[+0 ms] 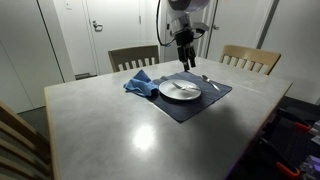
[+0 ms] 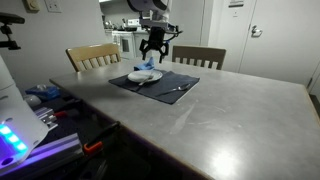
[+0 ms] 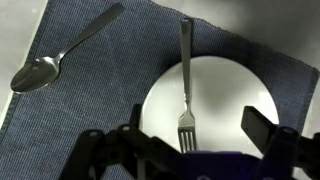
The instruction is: Take the fork from the plate and put it on the table
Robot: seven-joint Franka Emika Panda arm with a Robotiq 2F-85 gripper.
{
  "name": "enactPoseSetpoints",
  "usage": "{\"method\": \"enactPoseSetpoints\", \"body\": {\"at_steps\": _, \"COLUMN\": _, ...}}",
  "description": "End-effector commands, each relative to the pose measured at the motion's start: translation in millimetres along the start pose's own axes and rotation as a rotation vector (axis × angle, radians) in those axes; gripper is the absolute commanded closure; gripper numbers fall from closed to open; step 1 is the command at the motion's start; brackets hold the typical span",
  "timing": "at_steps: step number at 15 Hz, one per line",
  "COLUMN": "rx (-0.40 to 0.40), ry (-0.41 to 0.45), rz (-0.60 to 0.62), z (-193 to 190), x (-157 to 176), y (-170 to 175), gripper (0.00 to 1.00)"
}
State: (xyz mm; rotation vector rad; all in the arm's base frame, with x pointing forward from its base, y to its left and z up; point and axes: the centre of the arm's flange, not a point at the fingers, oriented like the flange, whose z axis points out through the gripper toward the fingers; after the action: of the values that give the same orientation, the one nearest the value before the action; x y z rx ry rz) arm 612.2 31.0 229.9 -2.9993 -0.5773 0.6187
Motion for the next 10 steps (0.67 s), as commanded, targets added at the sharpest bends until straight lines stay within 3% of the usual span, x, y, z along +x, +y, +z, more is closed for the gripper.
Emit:
{"method": "enactPoseSetpoints", "body": {"at_steps": 1, "rx": -0.017, "ry": 0.006, "rz": 0.051, "z": 10.6, "x": -4.6, "y": -13.1, "gripper": 0.0}}
{"method": "enactPoseSetpoints", "body": {"at_steps": 10, "rx": -0.099, "ry": -0.005, "rz": -0.012, "z": 58.0, "x": -11.0, "y": -23.8, "gripper": 0.01}}
